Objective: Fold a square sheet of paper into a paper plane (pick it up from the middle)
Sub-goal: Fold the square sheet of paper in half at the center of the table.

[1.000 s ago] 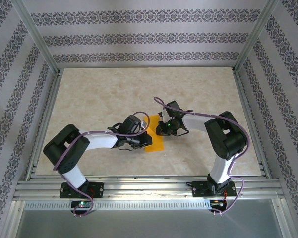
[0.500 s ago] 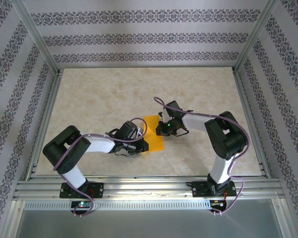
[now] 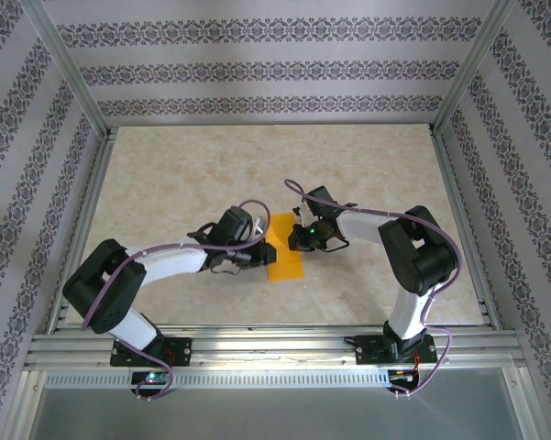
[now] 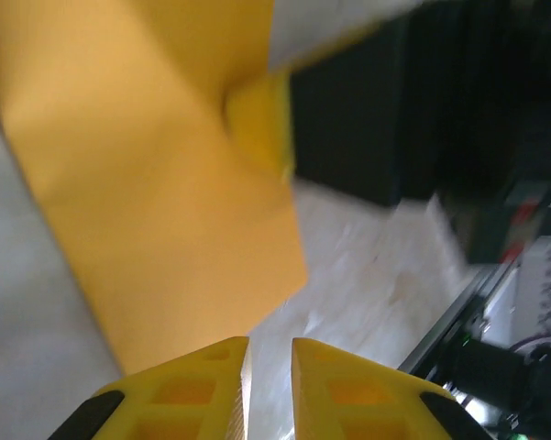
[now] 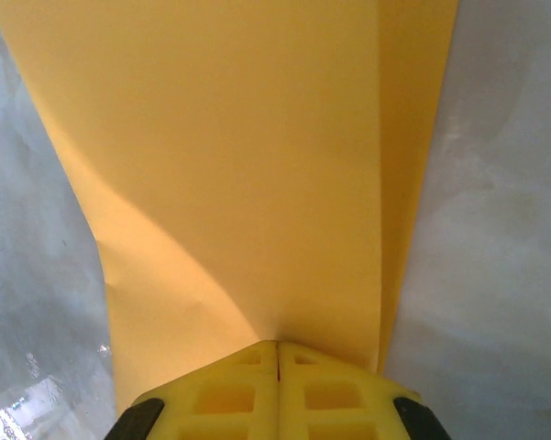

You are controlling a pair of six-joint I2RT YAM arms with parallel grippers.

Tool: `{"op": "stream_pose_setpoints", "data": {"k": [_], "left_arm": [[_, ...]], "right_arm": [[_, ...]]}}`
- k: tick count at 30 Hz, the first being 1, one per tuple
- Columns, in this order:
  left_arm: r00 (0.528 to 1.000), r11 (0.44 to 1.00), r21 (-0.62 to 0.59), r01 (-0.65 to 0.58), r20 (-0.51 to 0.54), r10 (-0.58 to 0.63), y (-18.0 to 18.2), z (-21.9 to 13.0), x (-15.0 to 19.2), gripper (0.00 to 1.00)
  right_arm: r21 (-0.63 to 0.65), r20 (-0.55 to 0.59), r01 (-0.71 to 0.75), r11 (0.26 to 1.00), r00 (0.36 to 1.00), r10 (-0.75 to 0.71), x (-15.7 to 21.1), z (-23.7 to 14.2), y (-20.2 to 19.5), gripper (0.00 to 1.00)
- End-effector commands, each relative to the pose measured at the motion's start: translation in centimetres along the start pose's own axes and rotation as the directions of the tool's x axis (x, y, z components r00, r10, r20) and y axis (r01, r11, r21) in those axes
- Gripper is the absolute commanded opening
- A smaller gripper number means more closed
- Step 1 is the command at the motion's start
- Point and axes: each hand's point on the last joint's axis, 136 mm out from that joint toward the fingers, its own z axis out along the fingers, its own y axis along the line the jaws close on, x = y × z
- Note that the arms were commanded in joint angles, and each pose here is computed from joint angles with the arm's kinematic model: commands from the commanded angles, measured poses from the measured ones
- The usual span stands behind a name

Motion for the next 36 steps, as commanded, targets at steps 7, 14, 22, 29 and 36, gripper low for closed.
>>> {"op": "stream_pose_setpoints", "data": {"k": [7, 14, 22, 29, 36], "left_arm": [[0.999, 0.998, 0.048, 0.04, -0.01, -0.04, 1.6, 2.9, -5.6, 0.18], [0.997, 0.997, -0.01, 0.081, -0.013, -0.082, 5.2, 3.9, -5.3, 0.18], [0.989, 0.984, -0.127, 0.122, -0.071, -0.132, 10.1, 4.7, -2.0, 0.17], [0.996, 0.995, -0.045, 0.088, -0.017, -0.088, 6.0, 2.4, -4.0, 0.18], [0.999, 0.999, 0.031, 0.028, 0.029, -0.029, 2.9, 2.1, -7.5, 0.18]], "right_arm": [[0.212, -0.146, -0.09, 0.973, 0.982, 0.123, 4.7, 0.9, -5.9, 0.0], [0.216, -0.149, -0.096, 0.972, 0.98, 0.13, 5.0, 1.0, -6.0, 0.0], [0.217, -0.154, -0.091, 0.972, 0.98, 0.126, 5.1, 1.1, -6.1, 0.0], [0.218, -0.168, -0.066, 0.974, 0.98, 0.104, 4.7, 0.9, -6.0, 0.0], [0.205, -0.173, -0.061, 0.977, 0.98, 0.097, 4.5, 0.9, -5.7, 0.0]]}}
